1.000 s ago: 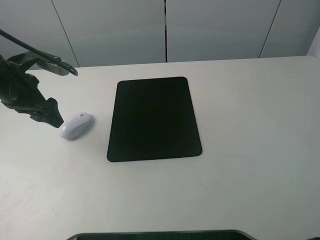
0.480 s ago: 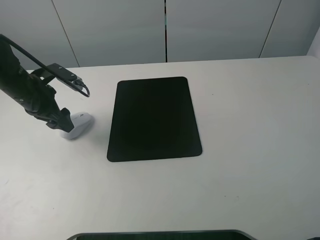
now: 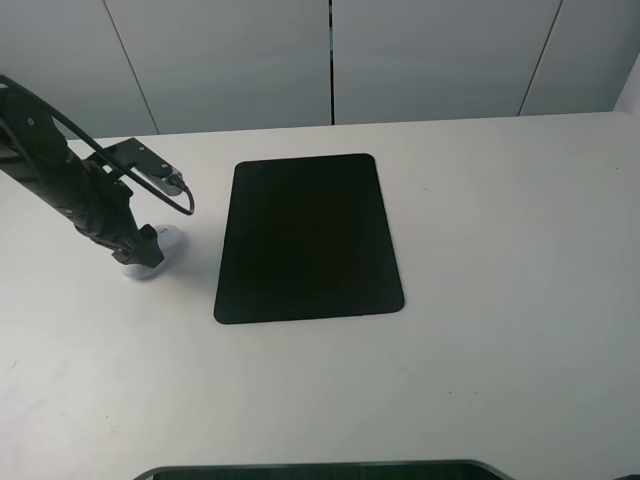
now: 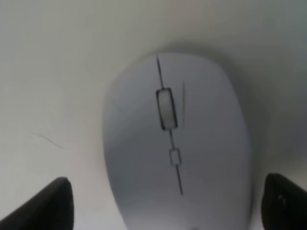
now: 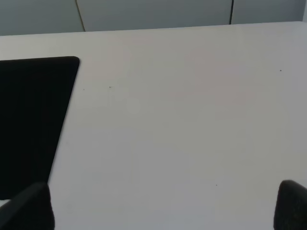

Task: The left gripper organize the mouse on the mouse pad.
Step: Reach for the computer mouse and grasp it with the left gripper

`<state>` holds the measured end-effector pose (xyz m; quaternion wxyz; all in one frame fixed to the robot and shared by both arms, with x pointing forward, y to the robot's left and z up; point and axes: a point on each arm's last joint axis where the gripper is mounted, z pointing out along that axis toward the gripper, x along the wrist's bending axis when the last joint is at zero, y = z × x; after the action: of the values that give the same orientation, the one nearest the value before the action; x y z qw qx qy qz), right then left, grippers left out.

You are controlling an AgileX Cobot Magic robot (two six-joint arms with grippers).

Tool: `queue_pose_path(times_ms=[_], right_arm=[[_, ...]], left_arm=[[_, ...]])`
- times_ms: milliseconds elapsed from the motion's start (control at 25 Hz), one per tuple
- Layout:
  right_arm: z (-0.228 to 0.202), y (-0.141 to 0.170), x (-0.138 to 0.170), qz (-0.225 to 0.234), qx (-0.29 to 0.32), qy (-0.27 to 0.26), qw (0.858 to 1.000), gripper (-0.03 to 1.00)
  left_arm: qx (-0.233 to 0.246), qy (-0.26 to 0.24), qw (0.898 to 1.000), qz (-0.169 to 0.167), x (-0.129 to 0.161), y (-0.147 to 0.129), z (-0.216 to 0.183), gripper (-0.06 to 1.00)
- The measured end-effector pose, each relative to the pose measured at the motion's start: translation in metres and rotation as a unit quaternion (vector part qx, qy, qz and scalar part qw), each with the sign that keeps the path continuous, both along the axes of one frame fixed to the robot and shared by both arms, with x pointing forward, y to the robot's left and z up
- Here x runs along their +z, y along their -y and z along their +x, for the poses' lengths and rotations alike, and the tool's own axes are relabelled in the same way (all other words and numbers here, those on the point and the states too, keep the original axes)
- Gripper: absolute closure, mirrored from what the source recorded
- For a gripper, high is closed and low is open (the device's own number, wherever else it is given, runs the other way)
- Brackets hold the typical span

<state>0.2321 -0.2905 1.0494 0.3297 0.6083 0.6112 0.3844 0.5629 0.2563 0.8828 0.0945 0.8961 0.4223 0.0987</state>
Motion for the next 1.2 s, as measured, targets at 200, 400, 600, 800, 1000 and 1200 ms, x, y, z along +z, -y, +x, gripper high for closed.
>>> queue_pose_path(times_ms=[200, 400, 600, 800, 1000, 1200], right_arm=[[0.0, 0.0, 0.0, 0.0, 0.0, 0.0, 1.0, 0.28], [0.0, 0.0, 0.0, 0.0, 0.0, 0.0, 1.0, 0.28], [0.0, 0.0, 0.0, 0.0, 0.0, 0.0, 1.0, 0.28], [0.0, 0.0, 0.0, 0.0, 0.0, 0.0, 1.0, 0.28], [0.0, 0.0, 0.0, 0.0, 0.0, 0.0, 1.0, 0.28], [0.0, 0.0, 0.0, 0.0, 0.0, 0.0, 1.0, 0.28]], left_arm=[[0.01, -0.011, 1.0, -0.005, -0.011, 0.001, 0.001, 0.2], [0.016, -0.018, 1.0, -0.008, -0.017, 0.001, 0.0, 0.2], [0.02, -0.013, 1.0, -0.011, -0.019, 0.002, 0.003, 0.2], [0.022, -0.012, 1.0, -0.012, -0.019, 0.002, 0.004, 0.21], [0.023, -0.01, 1.0, -0.013, -0.019, 0.002, 0.004, 0.36], [0.023, -0.009, 1.0, -0.013, -0.019, 0.002, 0.004, 0.36]])
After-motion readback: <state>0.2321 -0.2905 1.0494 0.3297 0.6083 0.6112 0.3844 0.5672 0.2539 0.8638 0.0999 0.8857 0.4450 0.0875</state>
